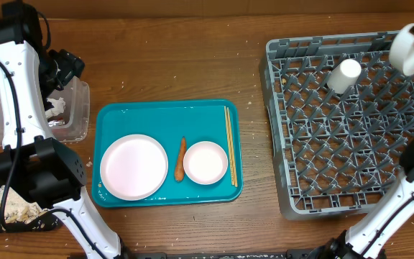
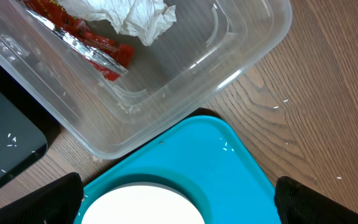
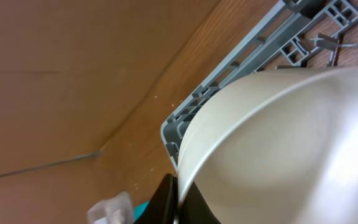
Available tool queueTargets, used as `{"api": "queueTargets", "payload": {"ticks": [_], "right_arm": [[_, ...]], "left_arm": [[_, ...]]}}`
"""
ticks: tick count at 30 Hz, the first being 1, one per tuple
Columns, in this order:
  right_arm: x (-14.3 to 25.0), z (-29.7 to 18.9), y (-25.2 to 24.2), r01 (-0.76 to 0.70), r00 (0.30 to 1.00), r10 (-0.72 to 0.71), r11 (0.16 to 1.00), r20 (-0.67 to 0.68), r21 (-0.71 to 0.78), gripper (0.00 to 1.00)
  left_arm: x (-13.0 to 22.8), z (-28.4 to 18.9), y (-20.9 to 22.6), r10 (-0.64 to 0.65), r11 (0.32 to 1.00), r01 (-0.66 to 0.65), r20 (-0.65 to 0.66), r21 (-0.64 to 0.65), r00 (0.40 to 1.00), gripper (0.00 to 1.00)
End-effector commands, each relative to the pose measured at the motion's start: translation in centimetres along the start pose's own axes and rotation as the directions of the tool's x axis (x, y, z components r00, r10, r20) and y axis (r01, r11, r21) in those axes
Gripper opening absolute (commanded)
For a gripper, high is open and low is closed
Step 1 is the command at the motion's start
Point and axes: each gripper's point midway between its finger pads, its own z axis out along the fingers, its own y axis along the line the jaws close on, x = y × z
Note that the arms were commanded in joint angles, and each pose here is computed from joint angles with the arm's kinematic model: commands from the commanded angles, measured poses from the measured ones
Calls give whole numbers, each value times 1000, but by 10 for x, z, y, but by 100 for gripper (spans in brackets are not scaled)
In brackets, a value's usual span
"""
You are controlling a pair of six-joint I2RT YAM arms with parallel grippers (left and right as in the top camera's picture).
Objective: Sort waste into correct bins and load items into the dishwasher
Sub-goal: 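Grasp the white bowl rim, carry it to the rack and release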
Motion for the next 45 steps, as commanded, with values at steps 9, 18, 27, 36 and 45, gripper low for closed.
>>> {"api": "queueTargets", "payload": {"ticks": [9,18,27,36,45], "right_arm": [[-8,33,-6,51,992,-98,873,-74,-485,4],[-5,63,-67,-125,987,89,946,-130,-300,4],[-5,58,-84,-170,982,145,959,-123,-228,5],[-18,21,-109,-214,977,214,977,-21,14,17],[-19,-47,-113,-263,961,211,894,177,363,37]], "left_arm": [[-3,-5,4,20,1000,-19,22,-8,1000,100],[-3,-5,4,20,1000,-19,22,-8,1000,100],[-3,-5,4,20,1000,-19,22,-8,1000,100],[-3,-5,4,20,1000,-19,22,-8,1000,100],[-3,-5,4,20,1000,-19,22,-8,1000,100]]}}
